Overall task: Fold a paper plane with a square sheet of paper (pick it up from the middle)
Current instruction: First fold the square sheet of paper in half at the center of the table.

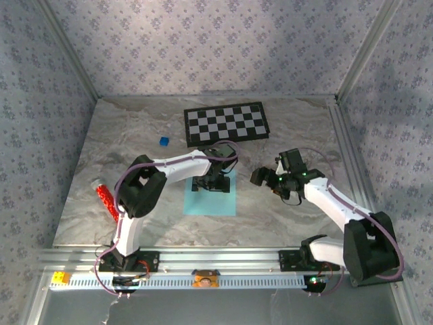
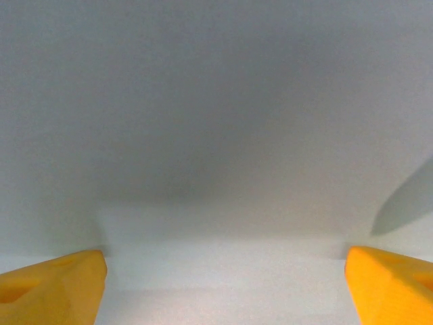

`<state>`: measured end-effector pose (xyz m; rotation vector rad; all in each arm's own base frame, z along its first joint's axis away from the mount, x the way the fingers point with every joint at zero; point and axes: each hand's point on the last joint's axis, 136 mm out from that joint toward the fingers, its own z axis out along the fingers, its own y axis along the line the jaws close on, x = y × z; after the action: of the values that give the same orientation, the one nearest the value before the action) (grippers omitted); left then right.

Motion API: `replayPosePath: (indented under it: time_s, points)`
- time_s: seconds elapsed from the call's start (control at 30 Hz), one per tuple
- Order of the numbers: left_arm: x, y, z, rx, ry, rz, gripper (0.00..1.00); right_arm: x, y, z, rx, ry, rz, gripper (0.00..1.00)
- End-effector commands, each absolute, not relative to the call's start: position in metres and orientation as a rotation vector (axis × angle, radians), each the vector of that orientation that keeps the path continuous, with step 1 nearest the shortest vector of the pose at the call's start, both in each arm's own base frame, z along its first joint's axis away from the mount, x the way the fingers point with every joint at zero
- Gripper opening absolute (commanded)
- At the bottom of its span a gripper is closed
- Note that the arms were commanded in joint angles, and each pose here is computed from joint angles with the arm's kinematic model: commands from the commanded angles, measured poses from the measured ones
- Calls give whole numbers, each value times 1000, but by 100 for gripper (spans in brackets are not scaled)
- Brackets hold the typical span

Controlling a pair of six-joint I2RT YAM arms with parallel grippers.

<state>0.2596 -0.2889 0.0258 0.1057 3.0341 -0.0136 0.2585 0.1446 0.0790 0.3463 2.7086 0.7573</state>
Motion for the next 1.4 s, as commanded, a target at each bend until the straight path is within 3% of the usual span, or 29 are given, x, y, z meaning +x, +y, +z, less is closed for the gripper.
replayPosePath:
  time_s: [0.0, 0.73, 1.1, 1.37]
  points:
    - [260, -283, 29, 82, 3030, 13, 91, 267, 150, 89, 335, 2686, 774, 97]
    - [252, -284, 11, 70, 3063, -25, 91, 266, 153, 80, 353, 2715, 773, 97]
    - [264, -288, 41, 69, 2992, -57, 91, 269, 156, 86, 339, 2701, 796, 97]
    - [259, -292, 32, 70, 3019, -86, 91, 268, 156, 84, 339, 2708, 794, 97]
